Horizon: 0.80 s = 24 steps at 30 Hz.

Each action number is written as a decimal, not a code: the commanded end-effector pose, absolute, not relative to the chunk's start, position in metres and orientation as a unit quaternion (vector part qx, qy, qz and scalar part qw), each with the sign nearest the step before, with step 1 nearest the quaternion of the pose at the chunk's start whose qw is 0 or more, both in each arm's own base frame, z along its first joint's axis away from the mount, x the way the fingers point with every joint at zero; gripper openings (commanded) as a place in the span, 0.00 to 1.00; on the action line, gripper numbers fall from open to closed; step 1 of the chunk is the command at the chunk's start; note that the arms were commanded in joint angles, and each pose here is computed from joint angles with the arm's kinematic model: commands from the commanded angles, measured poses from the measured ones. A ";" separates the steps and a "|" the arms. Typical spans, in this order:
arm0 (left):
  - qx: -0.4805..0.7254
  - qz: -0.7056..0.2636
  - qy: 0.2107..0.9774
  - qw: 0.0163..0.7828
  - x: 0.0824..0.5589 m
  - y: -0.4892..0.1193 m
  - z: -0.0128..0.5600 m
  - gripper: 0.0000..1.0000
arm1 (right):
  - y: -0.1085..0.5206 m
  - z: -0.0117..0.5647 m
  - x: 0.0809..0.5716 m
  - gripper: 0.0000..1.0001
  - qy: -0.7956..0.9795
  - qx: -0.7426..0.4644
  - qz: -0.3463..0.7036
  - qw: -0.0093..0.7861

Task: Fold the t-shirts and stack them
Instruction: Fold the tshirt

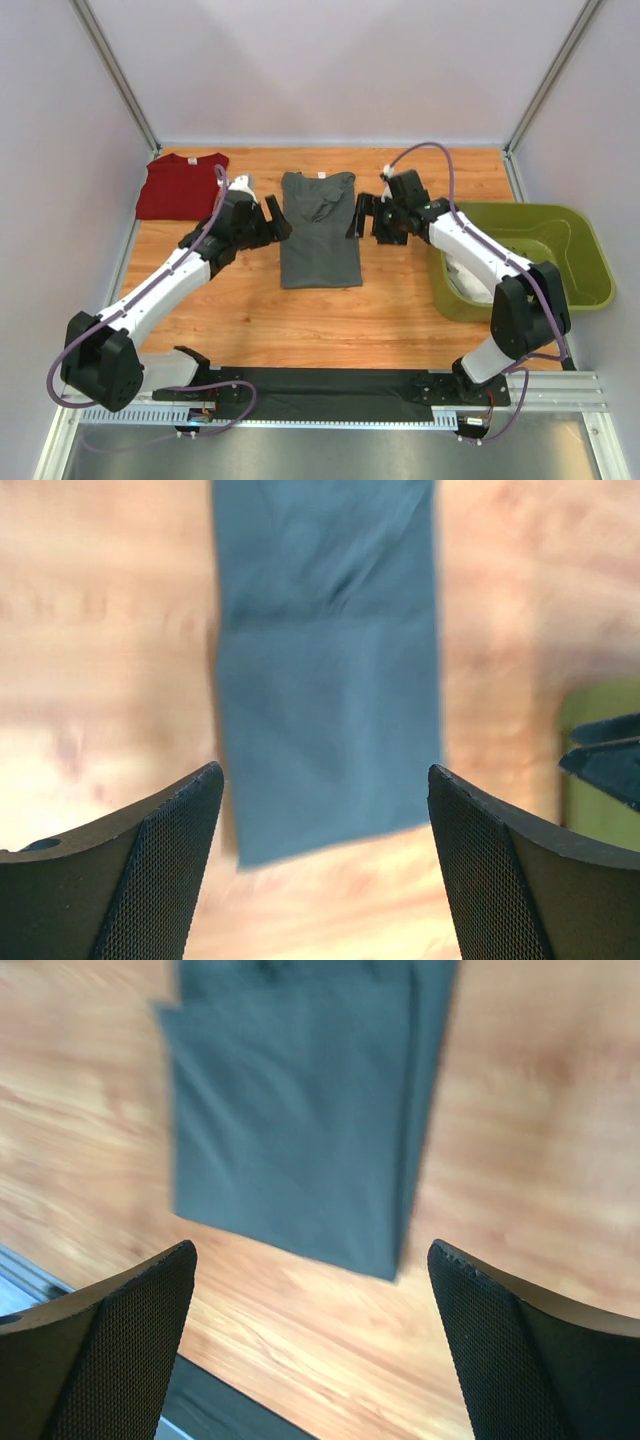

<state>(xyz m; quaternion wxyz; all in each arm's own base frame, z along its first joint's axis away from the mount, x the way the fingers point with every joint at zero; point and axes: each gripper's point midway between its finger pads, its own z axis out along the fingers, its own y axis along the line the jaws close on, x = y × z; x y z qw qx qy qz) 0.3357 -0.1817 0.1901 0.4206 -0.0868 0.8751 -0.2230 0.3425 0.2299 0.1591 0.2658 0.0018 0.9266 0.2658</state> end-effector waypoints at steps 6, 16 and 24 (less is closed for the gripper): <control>-0.094 -0.220 0.922 0.305 0.267 -0.182 0.100 0.87 | 0.227 0.074 0.279 0.89 0.950 0.005 0.255 0.178; -0.095 -0.219 0.933 0.268 0.260 -0.186 0.056 0.74 | 0.234 0.035 0.276 0.58 0.958 0.004 0.245 0.148; -0.109 -0.214 0.935 0.262 0.263 -0.187 0.038 0.70 | 0.240 0.026 0.278 0.39 0.958 0.014 0.251 0.139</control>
